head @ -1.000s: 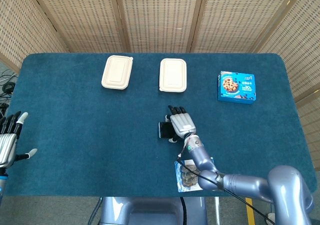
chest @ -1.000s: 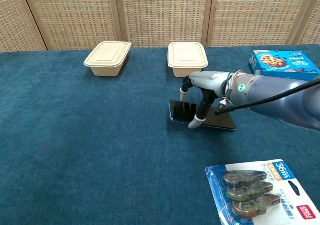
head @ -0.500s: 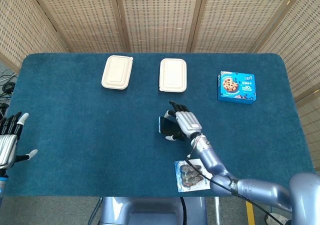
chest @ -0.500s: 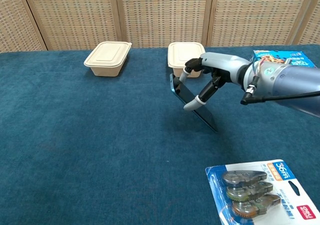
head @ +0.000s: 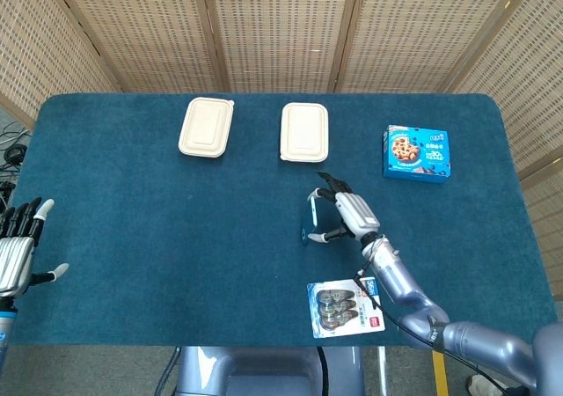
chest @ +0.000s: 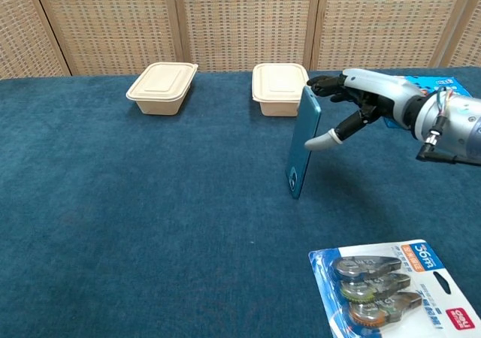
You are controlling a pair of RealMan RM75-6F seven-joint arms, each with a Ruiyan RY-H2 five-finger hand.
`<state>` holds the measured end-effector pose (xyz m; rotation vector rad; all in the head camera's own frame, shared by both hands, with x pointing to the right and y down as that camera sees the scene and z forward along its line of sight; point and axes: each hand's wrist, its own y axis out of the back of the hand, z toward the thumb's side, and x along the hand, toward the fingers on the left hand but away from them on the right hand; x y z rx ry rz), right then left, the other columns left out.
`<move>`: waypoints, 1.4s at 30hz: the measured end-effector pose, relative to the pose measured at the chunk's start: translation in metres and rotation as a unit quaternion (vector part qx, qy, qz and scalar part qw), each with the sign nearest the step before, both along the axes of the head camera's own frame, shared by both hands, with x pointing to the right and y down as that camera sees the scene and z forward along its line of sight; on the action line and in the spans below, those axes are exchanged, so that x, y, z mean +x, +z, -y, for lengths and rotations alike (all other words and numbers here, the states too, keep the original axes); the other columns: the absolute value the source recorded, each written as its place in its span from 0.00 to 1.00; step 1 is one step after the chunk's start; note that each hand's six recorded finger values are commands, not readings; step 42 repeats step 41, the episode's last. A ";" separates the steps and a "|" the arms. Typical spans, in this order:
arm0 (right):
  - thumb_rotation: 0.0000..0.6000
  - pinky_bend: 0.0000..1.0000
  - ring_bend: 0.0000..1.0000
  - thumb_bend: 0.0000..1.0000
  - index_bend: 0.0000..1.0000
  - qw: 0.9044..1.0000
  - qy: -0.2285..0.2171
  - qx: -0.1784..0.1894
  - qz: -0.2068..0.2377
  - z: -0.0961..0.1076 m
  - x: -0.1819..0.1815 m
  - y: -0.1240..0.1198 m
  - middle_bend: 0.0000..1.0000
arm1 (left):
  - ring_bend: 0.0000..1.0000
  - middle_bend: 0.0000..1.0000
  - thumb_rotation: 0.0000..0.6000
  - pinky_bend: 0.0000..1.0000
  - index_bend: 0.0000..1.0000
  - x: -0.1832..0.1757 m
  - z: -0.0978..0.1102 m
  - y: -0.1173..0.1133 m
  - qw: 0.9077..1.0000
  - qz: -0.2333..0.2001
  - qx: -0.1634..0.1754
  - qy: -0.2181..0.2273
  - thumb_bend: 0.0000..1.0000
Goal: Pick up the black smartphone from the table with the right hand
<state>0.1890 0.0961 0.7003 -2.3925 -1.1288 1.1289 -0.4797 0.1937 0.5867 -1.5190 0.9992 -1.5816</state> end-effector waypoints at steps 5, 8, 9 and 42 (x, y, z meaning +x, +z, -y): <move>1.00 0.00 0.00 0.15 0.34 1.000 0.007 -0.013 -0.004 -0.004 0.021 0.010 0.00 | 0.00 0.00 1.00 0.00 0.00 0.000 0.000 -0.001 1.000 -0.001 0.002 -0.001 0.00; 1.00 0.00 0.00 0.09 0.04 1.000 0.006 -0.017 0.002 -0.006 0.029 0.012 0.00 | 0.00 0.00 1.00 0.00 0.00 -0.001 0.000 -0.003 1.000 -0.002 0.005 -0.003 0.00; 1.00 0.00 0.00 0.05 0.00 1.000 0.004 -0.017 0.004 -0.008 0.033 0.011 0.00 | 0.00 0.00 1.00 0.00 0.00 -0.002 0.001 -0.004 1.000 -0.002 0.008 -0.004 0.00; 1.00 0.00 0.00 0.00 0.00 0.958 -0.021 0.149 -0.246 -0.073 0.215 -0.108 0.00 | 0.00 0.00 1.00 0.00 0.00 0.006 -0.005 -0.009 1.000 -0.031 0.002 0.005 0.00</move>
